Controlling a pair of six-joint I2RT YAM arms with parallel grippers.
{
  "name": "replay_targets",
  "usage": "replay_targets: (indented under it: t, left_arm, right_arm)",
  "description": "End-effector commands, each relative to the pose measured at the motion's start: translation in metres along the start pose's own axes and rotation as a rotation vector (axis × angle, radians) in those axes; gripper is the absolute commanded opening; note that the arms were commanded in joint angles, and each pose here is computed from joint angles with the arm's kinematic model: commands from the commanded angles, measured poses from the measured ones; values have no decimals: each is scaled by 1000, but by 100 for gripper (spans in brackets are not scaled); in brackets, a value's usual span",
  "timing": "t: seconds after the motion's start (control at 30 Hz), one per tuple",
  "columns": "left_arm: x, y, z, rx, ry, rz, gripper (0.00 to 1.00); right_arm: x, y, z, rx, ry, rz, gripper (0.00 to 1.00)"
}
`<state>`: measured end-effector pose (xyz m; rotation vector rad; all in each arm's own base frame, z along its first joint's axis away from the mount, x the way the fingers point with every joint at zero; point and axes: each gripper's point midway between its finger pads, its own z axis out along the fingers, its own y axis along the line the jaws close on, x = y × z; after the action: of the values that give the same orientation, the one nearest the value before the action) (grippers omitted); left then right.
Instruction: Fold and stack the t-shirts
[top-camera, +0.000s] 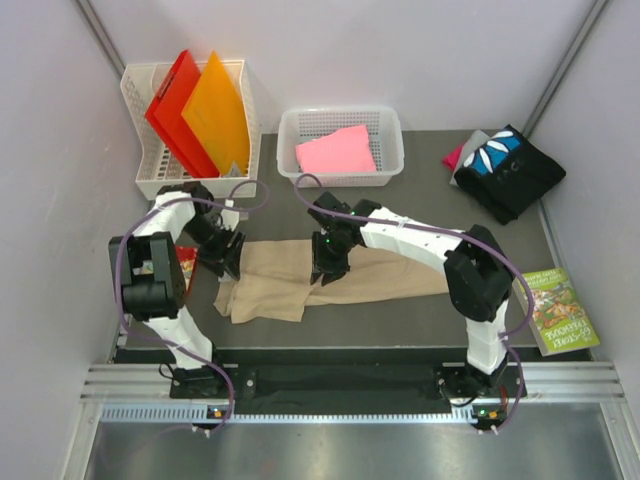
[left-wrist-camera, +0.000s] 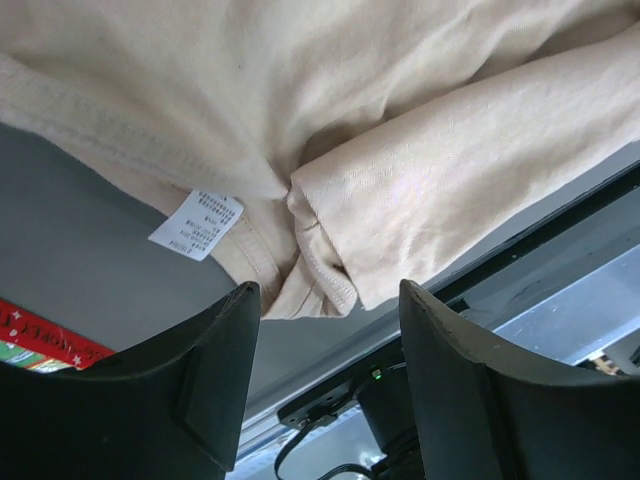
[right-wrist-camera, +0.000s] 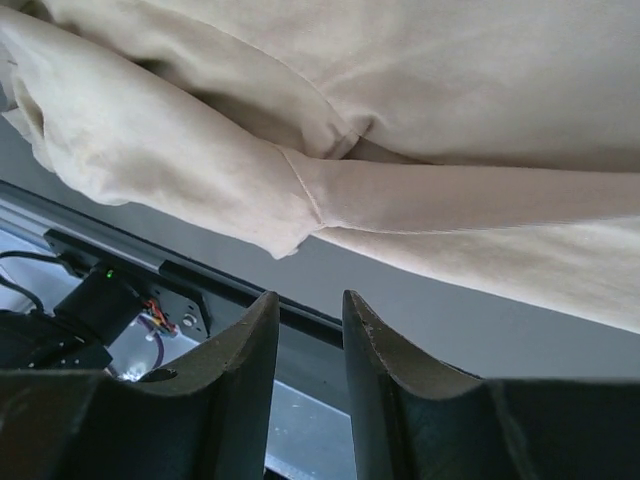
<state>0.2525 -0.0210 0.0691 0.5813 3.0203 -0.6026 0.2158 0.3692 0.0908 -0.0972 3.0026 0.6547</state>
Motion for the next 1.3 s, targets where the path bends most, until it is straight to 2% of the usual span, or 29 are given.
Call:
replay_targets:
  t: [0.0, 0.33, 0.7, 1.13, 1.27]
  left_arm:
    - [-26, -5, -3, 26, -65, -23, 63]
    - [-48, 16, 2, -92, -60, -16, 64]
    - [-50, 18, 2, -148, -58, 2, 64]
    - [-29, 0, -6, -137, -47, 6, 64]
    - [-26, -7, -7, -127, -43, -3, 64]
  right_arm:
    - [7, 17, 2, -66, 13, 8, 33]
    - [18, 13, 27, -54, 71, 26, 33]
    - [4, 9, 42, -31, 46, 36, 30]
    - [-37, 15, 30, -84, -44, 75, 7]
    - [-50, 14, 25, -113, -61, 95, 3]
